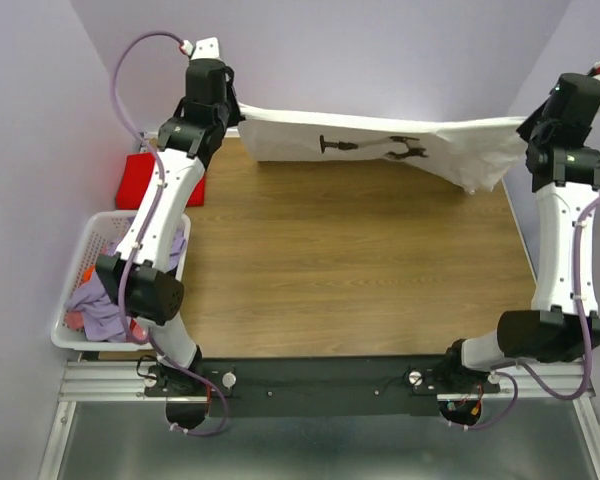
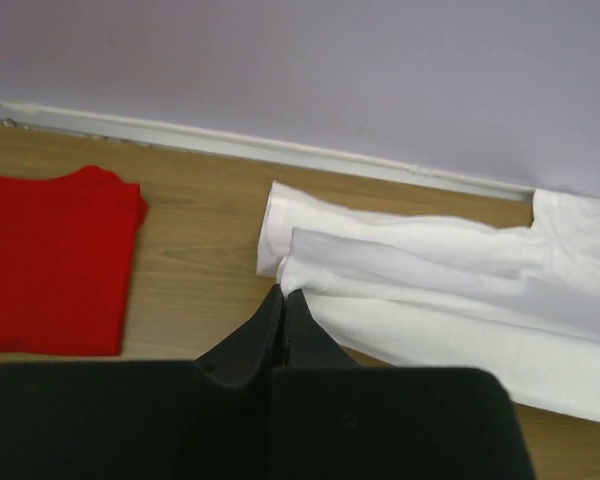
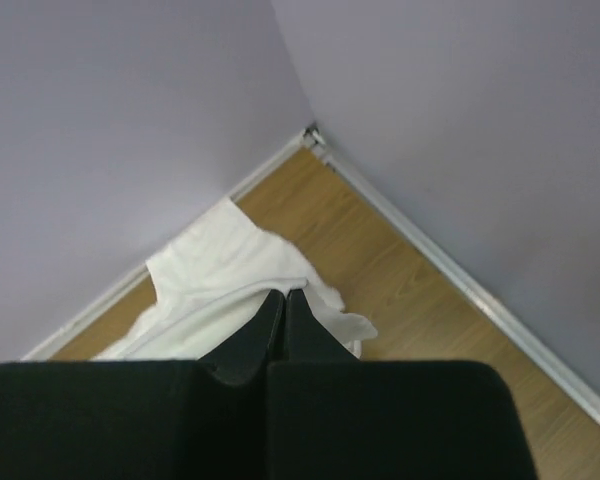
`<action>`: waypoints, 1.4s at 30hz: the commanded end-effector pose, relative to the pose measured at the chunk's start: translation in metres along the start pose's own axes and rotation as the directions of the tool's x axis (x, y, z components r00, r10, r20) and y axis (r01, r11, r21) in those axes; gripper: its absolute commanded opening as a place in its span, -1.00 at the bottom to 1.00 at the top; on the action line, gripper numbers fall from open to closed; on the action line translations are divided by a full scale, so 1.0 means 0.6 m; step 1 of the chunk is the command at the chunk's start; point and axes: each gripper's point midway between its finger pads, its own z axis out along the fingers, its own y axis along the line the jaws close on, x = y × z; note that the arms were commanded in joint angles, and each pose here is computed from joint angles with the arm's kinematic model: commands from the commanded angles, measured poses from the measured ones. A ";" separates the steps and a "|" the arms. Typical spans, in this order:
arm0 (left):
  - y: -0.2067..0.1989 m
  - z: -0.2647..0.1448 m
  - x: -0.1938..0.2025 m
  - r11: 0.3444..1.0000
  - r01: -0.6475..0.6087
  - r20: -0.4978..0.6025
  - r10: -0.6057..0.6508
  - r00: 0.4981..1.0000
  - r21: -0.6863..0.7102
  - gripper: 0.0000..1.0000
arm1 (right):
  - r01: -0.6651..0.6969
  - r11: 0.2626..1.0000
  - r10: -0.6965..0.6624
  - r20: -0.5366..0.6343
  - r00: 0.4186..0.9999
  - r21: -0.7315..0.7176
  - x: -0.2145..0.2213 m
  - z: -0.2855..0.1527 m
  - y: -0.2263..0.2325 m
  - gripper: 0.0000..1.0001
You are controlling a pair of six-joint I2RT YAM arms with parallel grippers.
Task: Fold and stack the t-shirts
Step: Flatten the tshirt out
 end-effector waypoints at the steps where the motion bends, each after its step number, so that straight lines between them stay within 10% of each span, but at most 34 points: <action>1: 0.039 -0.133 -0.132 0.996 0.075 0.242 -0.059 0.969 -0.056 -1.00 | -0.015 0.993 -0.019 0.294 0.956 0.116 -0.162 -0.118 -0.057 -0.99; 8: 0.071 -0.322 -0.238 0.993 0.109 0.456 -0.082 0.886 -0.034 -1.00 | 0.005 0.988 -0.077 0.459 0.885 0.156 -0.242 -0.262 -0.092 -0.99; 16: 0.079 -0.377 -0.254 0.994 0.107 0.496 -0.086 0.864 -0.014 -1.00 | 0.142 0.982 -0.187 0.562 0.806 0.124 -0.274 -0.377 -0.099 -0.99; 28: 0.073 -0.032 -0.050 0.997 -0.024 0.076 0.030 0.997 -0.079 -1.00 | 0.476 0.874 -0.481 0.305 0.822 0.096 -0.126 -0.142 0.021 -0.99; 35: 0.084 0.226 0.187 0.994 -0.068 -0.258 0.046 0.965 -0.080 -1.00 | 0.552 0.832 -0.552 0.023 0.833 -0.057 0.110 0.109 0.094 -0.99; 42: 0.123 0.330 0.288 0.996 -0.039 -0.350 0.010 0.937 -0.075 -1.00 | 0.515 0.834 -0.550 -0.233 0.802 -0.198 0.337 0.271 0.100 -0.99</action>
